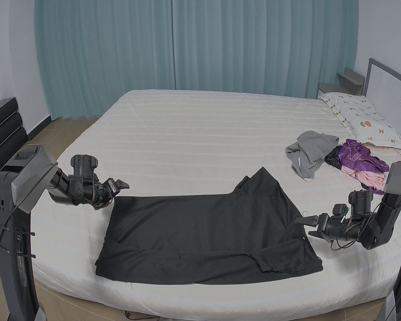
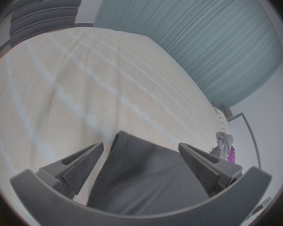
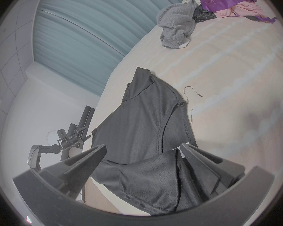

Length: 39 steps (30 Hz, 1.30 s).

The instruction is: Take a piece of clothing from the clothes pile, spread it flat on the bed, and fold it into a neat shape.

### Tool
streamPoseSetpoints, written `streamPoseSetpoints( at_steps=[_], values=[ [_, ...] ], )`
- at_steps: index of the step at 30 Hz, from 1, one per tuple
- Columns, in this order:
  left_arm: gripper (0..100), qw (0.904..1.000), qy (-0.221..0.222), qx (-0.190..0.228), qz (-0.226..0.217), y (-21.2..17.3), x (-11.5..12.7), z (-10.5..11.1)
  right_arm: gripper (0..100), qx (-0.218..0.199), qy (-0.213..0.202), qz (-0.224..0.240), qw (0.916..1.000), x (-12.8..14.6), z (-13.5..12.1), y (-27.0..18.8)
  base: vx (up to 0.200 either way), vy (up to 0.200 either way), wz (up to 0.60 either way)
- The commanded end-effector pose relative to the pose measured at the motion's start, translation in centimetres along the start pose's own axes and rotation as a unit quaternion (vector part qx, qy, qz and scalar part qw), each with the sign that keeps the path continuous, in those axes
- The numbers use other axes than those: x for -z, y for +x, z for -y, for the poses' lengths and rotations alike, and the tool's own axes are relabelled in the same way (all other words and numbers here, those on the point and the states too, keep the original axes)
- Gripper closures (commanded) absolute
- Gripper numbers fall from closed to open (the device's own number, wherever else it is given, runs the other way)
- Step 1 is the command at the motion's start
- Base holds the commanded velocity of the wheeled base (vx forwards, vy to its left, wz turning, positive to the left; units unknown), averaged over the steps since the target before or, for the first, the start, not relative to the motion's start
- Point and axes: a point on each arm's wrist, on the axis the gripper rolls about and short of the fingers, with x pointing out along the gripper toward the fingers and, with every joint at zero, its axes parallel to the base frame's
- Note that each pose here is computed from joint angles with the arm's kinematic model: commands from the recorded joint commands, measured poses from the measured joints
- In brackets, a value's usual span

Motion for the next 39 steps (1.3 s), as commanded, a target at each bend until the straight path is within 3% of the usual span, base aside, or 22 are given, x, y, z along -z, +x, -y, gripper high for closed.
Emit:
streamPoseSetpoints(
  at_steps=[1,10,11,17,23,34,39],
  values=[
    [0,1.0,0.009,0.0,-0.001,4.1,0.7,-1.5,0,0.0,-0.004,-0.007,1.0,0.3,-0.1,0.5,0.0,0.0,0.0],
    [0,0.9997,0.01,0.014,0.017,5.3,-0.1,-1.3,0,-0.003,-0.009,0.002,0.9999,-0.3,-0.2,0.8,0.0,0.0,0.0],
    [100,0.9998,0.009,0.013,0.015,5.3,0.0,-1.3,0,-0.004,-0.011,0.005,0.9999,-0.5,-0.3,0.9,0.0,0.0,0.0],
    [100,0.9994,0.009,0.014,0.03,5.0,-0.5,-1.1,0,0.001,-0.023,0.024,0.9995,-1.6,-0.7,1.7,0.0,0.0,0.0],
    [100,0.9982,-0.02,0.022,0.052,4.2,-1.1,-0.7,0,0.02,-0.047,0.067,0.9965,-3.8,-1.6,3.9,0.0,0.0,0.0],
    [100,0.9986,-0.026,0.015,0.043,3.3,-0.6,-0.7,0,0.08,-0.072,0.104,0.9887,-7.6,-2.9,12.5,0.0,0.0,0.0],
    [100,0.9989,-0.026,0.013,0.037,3.1,-0.2,-0.6,0,0.101,-0.071,0.114,0.9857,-8.9,-1.8,16.0,0.0,0.0,0.0]
  ],
)
